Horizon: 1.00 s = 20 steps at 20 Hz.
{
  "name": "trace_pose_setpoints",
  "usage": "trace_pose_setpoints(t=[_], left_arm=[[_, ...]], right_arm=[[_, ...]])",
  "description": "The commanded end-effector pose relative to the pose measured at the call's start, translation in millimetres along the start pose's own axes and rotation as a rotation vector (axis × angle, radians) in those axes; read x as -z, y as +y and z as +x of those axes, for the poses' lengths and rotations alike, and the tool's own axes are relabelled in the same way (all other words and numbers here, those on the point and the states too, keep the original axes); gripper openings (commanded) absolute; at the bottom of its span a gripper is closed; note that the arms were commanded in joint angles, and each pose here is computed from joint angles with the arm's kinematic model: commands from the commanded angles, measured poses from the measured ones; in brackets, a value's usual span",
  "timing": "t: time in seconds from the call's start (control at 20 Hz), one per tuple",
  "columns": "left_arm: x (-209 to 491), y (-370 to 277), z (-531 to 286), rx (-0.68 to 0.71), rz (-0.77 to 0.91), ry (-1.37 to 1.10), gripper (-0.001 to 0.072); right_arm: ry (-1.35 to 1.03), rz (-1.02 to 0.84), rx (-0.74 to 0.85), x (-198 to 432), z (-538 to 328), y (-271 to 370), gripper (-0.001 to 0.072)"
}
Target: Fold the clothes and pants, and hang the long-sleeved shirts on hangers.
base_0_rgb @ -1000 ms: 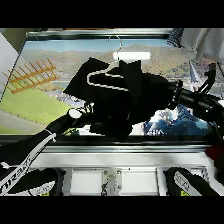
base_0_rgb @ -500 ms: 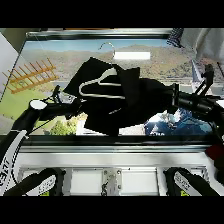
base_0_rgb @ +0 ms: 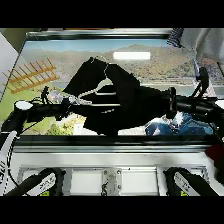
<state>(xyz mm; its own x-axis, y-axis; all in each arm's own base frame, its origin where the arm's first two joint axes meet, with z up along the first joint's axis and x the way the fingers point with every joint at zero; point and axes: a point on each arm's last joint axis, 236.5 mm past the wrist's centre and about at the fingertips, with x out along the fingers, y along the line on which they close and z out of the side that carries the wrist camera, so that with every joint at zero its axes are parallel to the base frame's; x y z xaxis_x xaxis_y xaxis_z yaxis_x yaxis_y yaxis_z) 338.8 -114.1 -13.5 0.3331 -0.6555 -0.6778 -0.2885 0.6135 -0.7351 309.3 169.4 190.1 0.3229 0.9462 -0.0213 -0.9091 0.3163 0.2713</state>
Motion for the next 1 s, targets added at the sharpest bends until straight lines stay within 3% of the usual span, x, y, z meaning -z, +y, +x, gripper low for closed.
trace_pose_setpoints(t=[0.0, 0.35, 0.5, 0.95], left_arm=[[17, -8, 7, 0.006, 0.040, 0.055, 0.0013], [11, -26, 4, 0.026, 0.100, 0.093, 0.0013], [1, -17, -3, -0.037, 0.148, 0.176, 0.0013], [-24, -31, -36, -0.057, 0.207, 0.204, 0.0013]], right_arm=[[-0.111, -0.037, -0.007, -29, -2, 6, 0.0004], [0.001, -0.001, -0.082, -3, -1, 24, 0.0003], [0.068, -0.002, -0.080, 11, -2, 26, 0.0003], [0.157, -0.035, 0.052, 29, -5, -2, 0.0003]])
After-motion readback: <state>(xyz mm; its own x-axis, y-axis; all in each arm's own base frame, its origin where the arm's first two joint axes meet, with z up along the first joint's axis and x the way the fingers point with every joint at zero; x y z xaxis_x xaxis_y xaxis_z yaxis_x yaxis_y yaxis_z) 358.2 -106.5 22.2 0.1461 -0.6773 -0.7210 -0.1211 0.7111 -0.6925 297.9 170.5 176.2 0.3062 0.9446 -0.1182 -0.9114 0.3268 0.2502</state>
